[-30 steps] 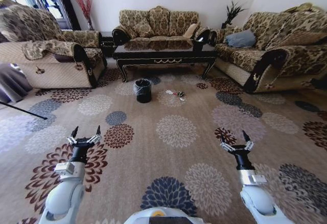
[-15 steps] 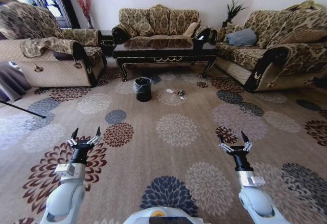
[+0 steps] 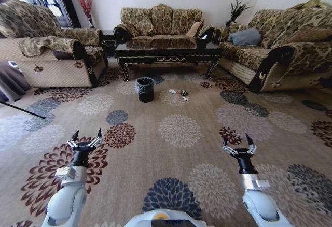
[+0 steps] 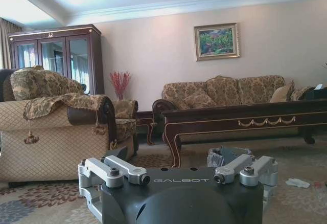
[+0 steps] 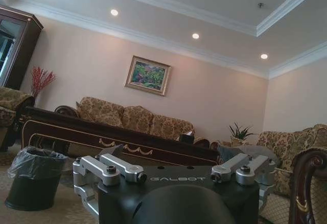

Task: Move to the front of the table and pick up the trash from the floor, then place it into the trash bin.

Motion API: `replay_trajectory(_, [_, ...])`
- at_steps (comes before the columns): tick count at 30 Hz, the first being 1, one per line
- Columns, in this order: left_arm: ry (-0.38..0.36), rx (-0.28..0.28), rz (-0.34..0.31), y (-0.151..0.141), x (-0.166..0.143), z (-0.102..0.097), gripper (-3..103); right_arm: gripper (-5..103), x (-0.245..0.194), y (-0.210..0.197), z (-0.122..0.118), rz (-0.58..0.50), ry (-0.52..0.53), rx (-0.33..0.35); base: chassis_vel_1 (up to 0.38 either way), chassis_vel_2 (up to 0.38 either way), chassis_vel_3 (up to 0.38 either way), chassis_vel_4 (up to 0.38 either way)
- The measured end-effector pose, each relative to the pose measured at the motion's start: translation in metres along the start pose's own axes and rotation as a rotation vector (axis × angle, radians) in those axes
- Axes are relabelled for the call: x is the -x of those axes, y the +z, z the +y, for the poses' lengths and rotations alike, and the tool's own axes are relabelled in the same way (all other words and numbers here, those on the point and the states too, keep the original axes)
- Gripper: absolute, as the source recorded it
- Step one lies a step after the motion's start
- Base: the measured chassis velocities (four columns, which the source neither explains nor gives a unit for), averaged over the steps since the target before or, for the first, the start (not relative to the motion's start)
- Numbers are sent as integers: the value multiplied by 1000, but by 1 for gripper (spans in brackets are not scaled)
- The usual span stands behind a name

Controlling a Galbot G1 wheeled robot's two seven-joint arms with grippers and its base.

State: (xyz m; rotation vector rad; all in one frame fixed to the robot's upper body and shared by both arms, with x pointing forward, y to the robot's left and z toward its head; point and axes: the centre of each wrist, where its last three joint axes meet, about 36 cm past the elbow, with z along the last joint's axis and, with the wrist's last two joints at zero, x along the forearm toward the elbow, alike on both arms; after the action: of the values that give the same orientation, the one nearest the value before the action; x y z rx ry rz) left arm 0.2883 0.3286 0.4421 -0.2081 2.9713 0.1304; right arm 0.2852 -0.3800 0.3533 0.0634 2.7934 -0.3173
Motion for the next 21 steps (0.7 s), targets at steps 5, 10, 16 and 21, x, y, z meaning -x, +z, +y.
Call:
replay_trajectory(5, [2,3,-2,0,0,1,100,100,-1,0,1,0,1,4,-18,22,22,-18])
replay_trajectory(10, [-5,11,1,0,0,1,100,100,-2,1,2,1,-2,7,-103,130,125,-120])
replay_trajectory(16, [-24,35,27,-4,1,2,100,100,-2,3,4,3,-3,6,-202,208,202,-234])
replay_trajectory(21, [-24,36,22,-8,3,1,100,100,-2,3,5,3,-1,7,-290,257,255,-256])
